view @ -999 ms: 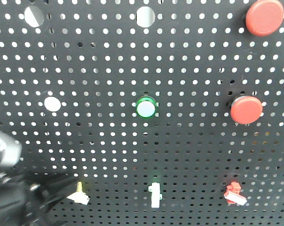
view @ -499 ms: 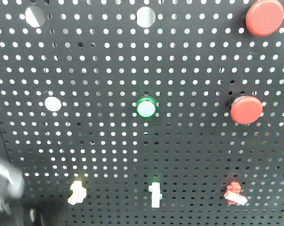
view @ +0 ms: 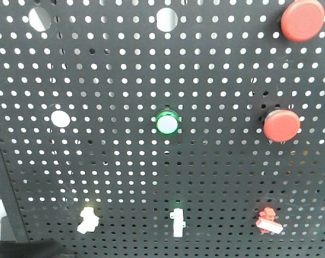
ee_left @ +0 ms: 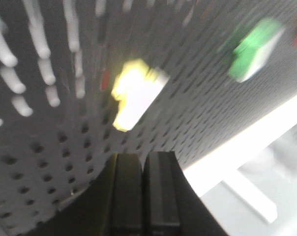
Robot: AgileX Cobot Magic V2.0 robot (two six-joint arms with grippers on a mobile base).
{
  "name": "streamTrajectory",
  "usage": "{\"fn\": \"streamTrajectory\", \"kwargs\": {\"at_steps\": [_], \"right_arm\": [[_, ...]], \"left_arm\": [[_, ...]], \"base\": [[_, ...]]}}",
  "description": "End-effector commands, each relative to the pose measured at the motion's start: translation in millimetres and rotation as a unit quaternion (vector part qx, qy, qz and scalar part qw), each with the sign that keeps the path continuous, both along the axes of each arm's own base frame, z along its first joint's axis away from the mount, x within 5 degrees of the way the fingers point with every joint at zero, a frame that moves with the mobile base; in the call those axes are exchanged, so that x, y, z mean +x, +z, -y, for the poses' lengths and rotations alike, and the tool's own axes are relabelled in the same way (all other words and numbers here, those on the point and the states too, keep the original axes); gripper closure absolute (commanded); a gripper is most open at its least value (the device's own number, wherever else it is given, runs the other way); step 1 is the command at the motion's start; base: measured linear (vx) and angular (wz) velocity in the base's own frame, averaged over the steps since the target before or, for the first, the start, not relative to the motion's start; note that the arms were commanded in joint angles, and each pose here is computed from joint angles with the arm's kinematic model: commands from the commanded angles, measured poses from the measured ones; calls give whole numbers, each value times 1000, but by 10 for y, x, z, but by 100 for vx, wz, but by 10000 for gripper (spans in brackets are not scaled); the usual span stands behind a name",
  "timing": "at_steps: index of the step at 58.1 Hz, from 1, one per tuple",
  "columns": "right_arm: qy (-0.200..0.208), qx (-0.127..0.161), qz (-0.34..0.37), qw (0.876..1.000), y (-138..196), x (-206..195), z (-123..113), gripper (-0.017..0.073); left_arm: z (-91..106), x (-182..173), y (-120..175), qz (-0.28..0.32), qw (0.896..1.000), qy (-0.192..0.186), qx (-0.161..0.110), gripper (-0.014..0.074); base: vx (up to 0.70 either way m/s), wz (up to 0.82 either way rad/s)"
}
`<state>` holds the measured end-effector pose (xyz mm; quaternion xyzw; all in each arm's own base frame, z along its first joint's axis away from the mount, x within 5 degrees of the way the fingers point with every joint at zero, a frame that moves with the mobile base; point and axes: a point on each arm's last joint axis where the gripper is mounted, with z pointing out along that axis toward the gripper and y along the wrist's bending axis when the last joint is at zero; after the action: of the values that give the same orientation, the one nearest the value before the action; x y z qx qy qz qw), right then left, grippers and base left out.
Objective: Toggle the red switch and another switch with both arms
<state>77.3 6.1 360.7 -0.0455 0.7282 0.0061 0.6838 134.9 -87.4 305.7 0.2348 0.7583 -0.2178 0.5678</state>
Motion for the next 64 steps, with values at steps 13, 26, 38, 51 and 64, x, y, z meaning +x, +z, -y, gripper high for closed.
{"fn": "streamTrajectory", "kwargs": {"at_steps": [13,26,38,51,64], "right_arm": [[107,-5,-34,994,-9,459,-200,566],[236,43,-35,970,-67,736,-432,566],[270,61,-44,960,-126,863,-503,566],[283,57,-84,954,-274,1008,-685,566],[264,50,-84,960,-289,1032,-720,566]], "left_arm": [[-240,-420,-61,36,996,26,-78,591],[-291,-499,-75,43,993,33,-102,591],[-295,-492,-74,44,993,37,-102,591],[-295,-491,-73,42,993,38,-105,591],[-296,-490,-73,43,993,39,-105,591]], "base": [[0,0],[0,0],[0,0],[0,0],[0,0]]}}
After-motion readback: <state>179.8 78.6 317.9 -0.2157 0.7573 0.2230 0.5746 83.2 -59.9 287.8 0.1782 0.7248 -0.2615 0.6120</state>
